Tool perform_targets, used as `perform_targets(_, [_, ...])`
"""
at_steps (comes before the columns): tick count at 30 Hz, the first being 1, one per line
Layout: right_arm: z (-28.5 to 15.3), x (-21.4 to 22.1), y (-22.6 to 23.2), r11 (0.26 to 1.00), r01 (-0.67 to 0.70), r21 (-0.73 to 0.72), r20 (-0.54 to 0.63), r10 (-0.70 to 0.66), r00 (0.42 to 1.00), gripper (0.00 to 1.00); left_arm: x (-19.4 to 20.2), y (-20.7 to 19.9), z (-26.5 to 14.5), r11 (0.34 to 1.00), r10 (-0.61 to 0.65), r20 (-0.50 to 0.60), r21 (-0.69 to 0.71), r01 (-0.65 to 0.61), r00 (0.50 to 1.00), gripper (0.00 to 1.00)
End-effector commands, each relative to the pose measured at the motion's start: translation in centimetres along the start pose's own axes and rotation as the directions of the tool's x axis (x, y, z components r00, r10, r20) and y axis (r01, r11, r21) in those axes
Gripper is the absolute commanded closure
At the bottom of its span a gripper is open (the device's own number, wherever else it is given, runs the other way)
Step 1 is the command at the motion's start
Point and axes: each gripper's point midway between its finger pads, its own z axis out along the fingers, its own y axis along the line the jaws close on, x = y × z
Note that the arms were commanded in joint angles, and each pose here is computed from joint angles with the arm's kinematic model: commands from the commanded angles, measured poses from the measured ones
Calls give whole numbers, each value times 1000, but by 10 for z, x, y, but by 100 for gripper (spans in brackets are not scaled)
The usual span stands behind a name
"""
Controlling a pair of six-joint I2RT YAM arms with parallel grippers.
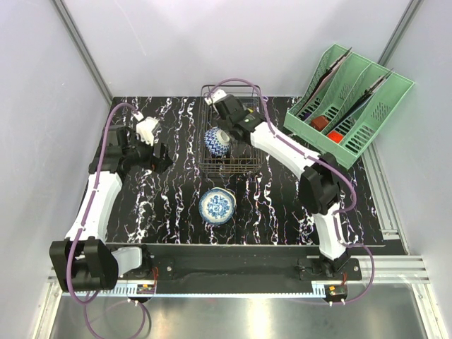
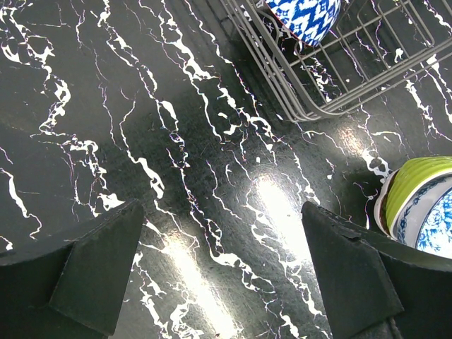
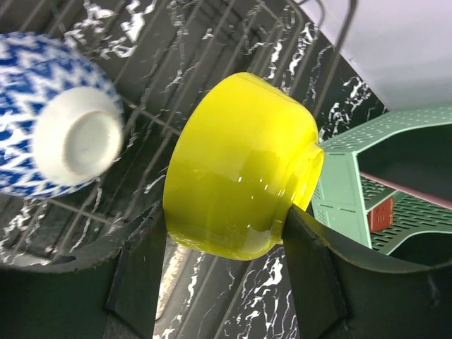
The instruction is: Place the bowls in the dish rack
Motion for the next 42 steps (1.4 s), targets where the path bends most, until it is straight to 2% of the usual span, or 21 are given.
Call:
perform_targets(1, [-3,-18,15,999,15,29,56,-17,998,97,-11,0,-3,1000,26,42,-4,-26,999,1])
perform_targets(7, [3,-6,35,999,42,12,29,-43,999,98,-10,1,-4,999,38,41,-12,-38,998,1])
perform_targets(17, [2,5,36,997,73,24,7,-73,997,98,-11,1,-2,999,36,40,-3,-36,999,1])
perform_targets(26, [-26,-34,12,996,53,78,124,-62,990,100,-8,1,2,1000,27,32,7,-28,999,1])
perform_targets(31, [-34,-45,4,992,55,111,148,-71,986,99,-5,1,4,1000,19,28,10,-19,999,1])
perform_targets(42, [-22,-17,17,989,104,101,89,-114,990,99,-4,1,6,1000,16,25,18,-16,1000,1])
